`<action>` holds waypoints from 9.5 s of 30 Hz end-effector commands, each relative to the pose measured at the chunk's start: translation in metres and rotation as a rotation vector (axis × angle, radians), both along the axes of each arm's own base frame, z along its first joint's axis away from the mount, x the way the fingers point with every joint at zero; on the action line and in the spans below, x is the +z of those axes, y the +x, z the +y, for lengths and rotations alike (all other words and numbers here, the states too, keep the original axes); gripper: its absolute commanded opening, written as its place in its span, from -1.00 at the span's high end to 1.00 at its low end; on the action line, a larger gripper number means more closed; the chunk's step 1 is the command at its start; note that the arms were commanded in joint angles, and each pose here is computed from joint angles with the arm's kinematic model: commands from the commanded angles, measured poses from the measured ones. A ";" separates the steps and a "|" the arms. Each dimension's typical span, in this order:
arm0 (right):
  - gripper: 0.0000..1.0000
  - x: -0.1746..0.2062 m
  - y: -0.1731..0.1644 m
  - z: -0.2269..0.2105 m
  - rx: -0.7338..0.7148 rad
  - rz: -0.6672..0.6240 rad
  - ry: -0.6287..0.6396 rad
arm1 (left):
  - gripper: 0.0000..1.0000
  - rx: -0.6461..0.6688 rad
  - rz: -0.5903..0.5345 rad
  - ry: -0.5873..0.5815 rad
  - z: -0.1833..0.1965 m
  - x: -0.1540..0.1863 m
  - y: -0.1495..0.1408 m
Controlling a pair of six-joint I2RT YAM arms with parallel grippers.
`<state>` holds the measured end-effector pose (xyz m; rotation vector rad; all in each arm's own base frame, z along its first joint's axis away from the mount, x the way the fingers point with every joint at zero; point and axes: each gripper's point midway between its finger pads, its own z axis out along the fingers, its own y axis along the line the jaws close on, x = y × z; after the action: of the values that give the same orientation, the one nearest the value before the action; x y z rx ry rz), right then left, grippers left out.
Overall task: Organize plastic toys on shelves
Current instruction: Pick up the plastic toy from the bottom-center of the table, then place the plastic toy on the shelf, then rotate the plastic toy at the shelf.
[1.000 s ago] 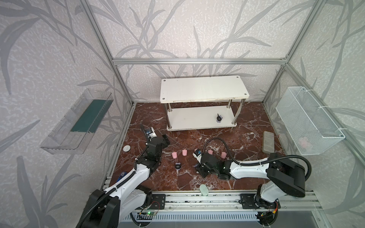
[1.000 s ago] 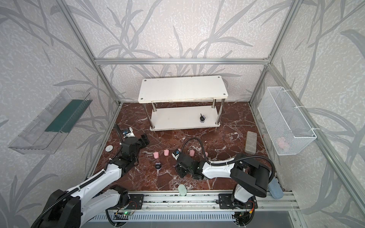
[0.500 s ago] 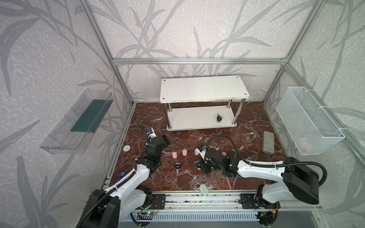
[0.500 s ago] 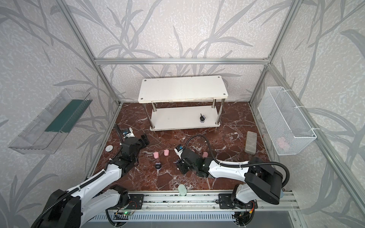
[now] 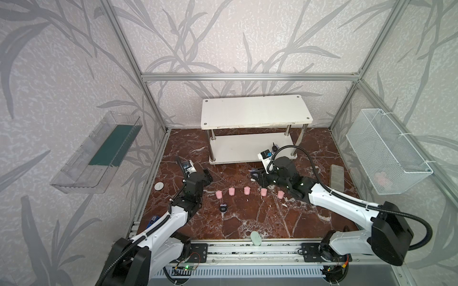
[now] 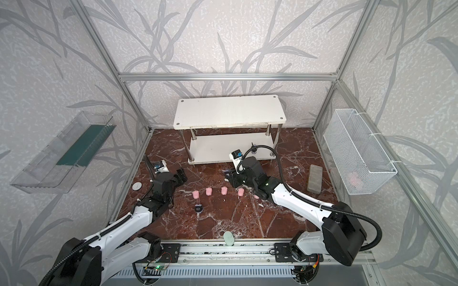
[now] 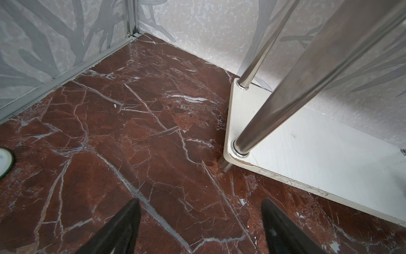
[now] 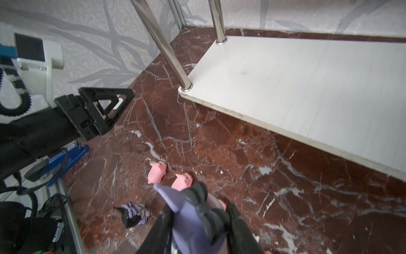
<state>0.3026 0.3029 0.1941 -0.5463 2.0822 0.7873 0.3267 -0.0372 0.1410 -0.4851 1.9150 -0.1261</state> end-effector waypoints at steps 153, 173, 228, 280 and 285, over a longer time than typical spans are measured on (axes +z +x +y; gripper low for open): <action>-0.05 -0.017 0.144 -0.033 0.022 -0.170 -0.059 | -0.69 0.028 -0.001 -0.025 0.007 -0.005 0.004; 1.00 -0.040 0.115 -0.012 0.017 -0.111 -0.101 | -0.69 0.028 0.018 -0.027 0.005 -0.015 0.006; 1.00 -0.105 0.161 -0.023 -0.184 0.000 -0.294 | -0.69 0.035 0.026 -0.020 0.008 -0.020 0.006; 0.90 -0.033 0.112 -0.094 -0.289 -0.120 -0.167 | -0.69 0.041 0.036 -0.029 0.009 -0.029 0.005; 0.93 -0.022 0.111 -0.127 -0.397 -0.134 -0.207 | -0.69 0.035 0.036 -0.037 0.008 -0.030 0.006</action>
<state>0.4145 0.1999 0.1745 -0.3356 2.0385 0.3992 0.3336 -0.0315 0.1146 -0.5255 1.9508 -0.1208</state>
